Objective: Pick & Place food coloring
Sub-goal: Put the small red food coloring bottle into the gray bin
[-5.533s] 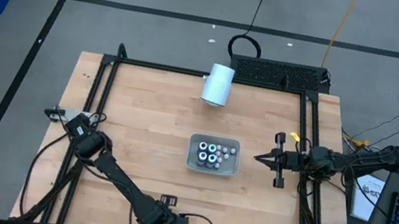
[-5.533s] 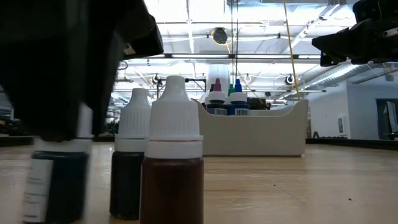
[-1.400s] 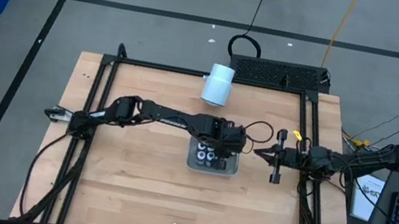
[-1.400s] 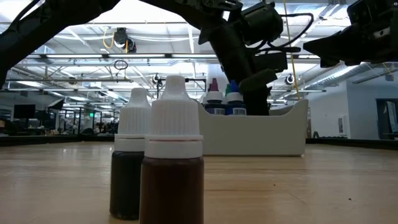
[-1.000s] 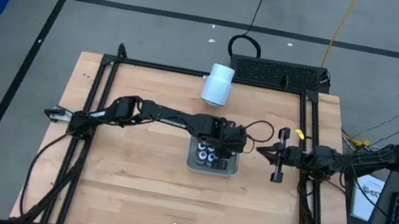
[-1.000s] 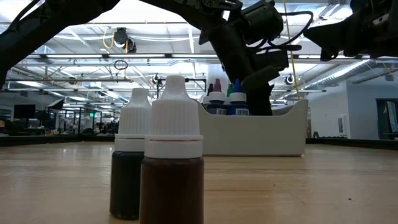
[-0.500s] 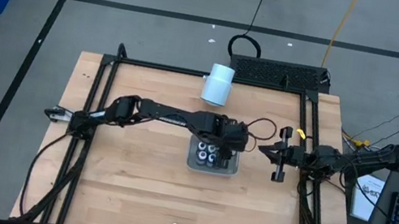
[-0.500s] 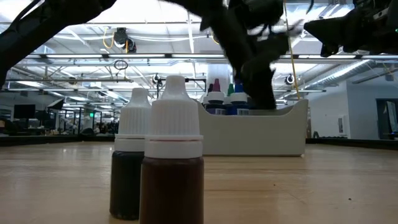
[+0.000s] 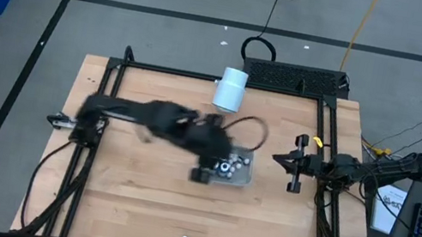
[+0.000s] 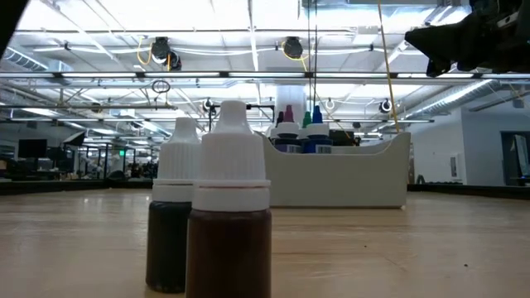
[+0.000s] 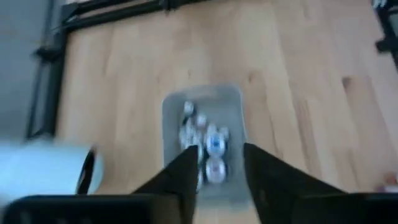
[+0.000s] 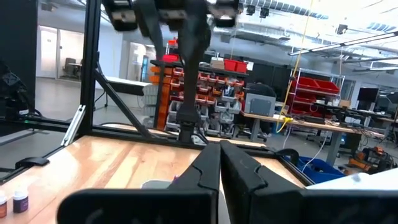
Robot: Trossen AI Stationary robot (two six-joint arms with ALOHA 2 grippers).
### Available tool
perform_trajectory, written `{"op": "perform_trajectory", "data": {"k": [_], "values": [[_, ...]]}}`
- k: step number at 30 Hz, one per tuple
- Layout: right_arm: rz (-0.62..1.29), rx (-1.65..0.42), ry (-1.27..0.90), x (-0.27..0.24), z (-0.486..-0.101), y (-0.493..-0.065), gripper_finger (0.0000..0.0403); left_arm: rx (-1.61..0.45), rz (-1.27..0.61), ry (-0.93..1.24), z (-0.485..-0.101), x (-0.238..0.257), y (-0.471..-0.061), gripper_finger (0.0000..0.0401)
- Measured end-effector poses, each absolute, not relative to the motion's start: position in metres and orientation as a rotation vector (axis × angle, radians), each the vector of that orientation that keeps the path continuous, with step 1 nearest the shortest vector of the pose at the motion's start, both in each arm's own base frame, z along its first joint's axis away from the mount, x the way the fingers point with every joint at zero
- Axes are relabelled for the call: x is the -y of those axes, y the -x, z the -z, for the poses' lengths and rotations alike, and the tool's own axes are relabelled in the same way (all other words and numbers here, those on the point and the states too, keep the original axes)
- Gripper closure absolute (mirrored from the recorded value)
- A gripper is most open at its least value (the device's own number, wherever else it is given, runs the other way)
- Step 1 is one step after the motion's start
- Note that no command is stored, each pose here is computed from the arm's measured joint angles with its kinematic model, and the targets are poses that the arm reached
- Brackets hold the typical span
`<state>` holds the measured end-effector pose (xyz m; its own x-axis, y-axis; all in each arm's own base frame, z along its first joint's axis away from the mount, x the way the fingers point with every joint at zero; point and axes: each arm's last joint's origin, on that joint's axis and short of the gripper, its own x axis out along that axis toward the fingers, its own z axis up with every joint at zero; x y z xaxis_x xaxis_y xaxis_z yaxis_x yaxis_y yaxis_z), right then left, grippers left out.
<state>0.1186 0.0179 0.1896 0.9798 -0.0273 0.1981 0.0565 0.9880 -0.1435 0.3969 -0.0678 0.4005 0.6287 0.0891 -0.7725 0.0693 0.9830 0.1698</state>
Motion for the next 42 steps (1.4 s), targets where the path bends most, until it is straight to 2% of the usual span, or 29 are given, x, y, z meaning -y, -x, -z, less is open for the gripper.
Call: {"op": "perform_trajectory", "data": {"k": [4,6,8,11,16,22,28,31,33,36,42], "values": [[0.014,0.192,0.127,-0.019,-0.189,-0.119,0.0399,-0.817,-0.099,-0.16,-0.436,0.103,-0.339,0.0362],[-0.009,0.188,0.129,-0.019,-0.188,-0.119,0.0399,-0.745,-0.113,-0.131,-0.45,0.116,-0.31,0.039],[-0.014,0.171,0.131,-0.02,-0.187,-0.119,0.0399,-0.658,-0.175,-0.133,-0.457,0.13,-0.28,0.0388],[-0.018,0.154,0.099,-0.02,-0.185,-0.12,0.0399,-0.562,-0.252,-0.152,-0.442,0.152,-0.245,0.039],[-0.018,0.141,0.088,-0.02,-0.184,-0.12,0.0399,-0.496,-0.271,-0.189,-0.373,0.165,-0.197,0.0392],[-0.015,0.14,0.113,-0.02,-0.183,-0.12,0.0399,-0.308,-0.245,-0.051,-0.305,0.133,-0.155,0.0397],[-0.015,0.148,0.114,-0.02,-0.184,-0.12,0.0399,-0.135,-0.079,0.089,-0.259,0.092,-0.138,0.0398],[-0.013,0.148,0.131,-0.02,-0.184,-0.12,0.0399,-0.06,-0.006,0.046,-0.246,0.083,-0.137,0.0397],[-0.011,0.147,0.152,-0.02,-0.184,-0.12,0.0399,-0.068,-0.025,-0.004,-0.237,0.075,-0.133,0.0398],[-0.01,0.143,0.169,-0.02,-0.184,-0.12,0.0399,-0.039,-0.059,-0.034,-0.236,0.064,-0.13,0.0397],[-0.016,0.119,0.146,-0.02,-0.181,-0.121,0.0399,0.008,0.016,-0.11,-0.238,0.049,-0.127,0.0398]]}}
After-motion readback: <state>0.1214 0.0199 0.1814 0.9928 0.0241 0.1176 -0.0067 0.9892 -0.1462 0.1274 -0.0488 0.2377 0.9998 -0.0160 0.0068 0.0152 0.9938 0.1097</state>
